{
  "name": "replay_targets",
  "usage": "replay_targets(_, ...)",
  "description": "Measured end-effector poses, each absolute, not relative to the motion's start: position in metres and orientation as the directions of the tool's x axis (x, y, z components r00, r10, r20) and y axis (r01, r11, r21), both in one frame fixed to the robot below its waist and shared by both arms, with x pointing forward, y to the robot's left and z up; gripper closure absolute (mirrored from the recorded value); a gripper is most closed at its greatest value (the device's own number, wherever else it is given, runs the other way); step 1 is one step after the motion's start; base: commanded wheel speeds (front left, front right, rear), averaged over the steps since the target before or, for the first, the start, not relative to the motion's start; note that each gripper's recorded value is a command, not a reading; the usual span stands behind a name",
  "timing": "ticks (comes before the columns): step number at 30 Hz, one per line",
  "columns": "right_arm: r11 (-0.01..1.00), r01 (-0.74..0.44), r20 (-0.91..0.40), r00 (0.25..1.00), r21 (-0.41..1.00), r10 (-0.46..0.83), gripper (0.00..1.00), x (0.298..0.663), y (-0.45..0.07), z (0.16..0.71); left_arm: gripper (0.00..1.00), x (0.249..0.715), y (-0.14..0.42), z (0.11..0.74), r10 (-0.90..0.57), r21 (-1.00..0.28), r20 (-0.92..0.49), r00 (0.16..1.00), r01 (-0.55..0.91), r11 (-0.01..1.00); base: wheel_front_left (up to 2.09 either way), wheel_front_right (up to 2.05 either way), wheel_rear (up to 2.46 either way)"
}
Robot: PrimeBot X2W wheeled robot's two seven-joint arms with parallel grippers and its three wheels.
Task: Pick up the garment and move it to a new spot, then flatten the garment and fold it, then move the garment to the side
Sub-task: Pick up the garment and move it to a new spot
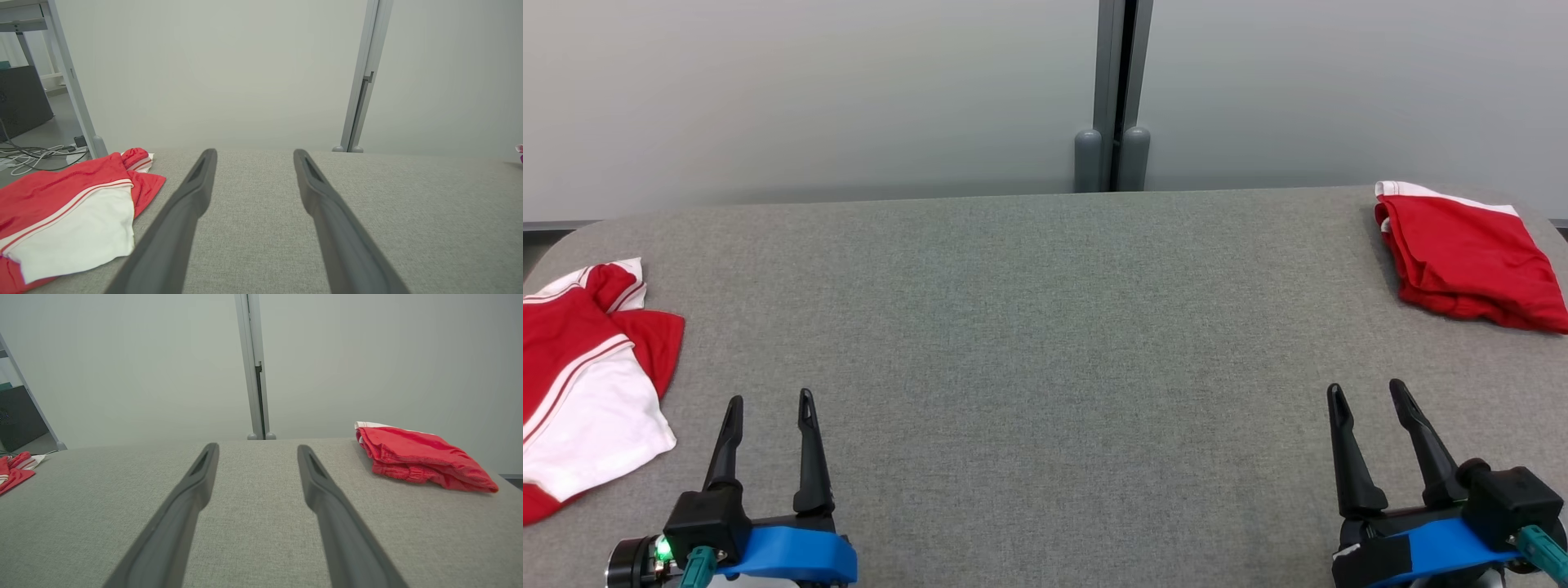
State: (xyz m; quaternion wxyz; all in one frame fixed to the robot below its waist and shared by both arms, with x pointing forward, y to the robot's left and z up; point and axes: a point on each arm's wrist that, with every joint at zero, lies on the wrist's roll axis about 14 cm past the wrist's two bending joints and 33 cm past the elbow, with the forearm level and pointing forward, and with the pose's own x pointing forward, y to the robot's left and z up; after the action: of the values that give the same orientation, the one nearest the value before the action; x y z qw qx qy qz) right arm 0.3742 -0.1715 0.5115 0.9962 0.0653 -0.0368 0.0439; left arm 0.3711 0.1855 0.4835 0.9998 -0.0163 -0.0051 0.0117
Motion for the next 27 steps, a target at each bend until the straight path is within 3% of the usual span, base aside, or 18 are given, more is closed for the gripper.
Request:
replay_targets(12, 0.985, -0.113, 0.061, 0.992, 0.131, 0.106, 0.0, 0.378, -0.163, 0.506, 0.0, 0.368, 0.197, 0.484, 0.058, -0.023, 0.013, 0.998, -0.058, 0.998, 0.0, 0.0, 0.0)
replay_targets(27, 0.952, -0.266, 0.034, 0.964, 0.15, 0.264, 0.0, 0.397, -0.107, 0.495, 0.0, 0.337, 0.252, 0.486, 0.232, -0.008, 0.013, 0.973, -0.232, 0.973, 0.0, 0.0, 0.0)
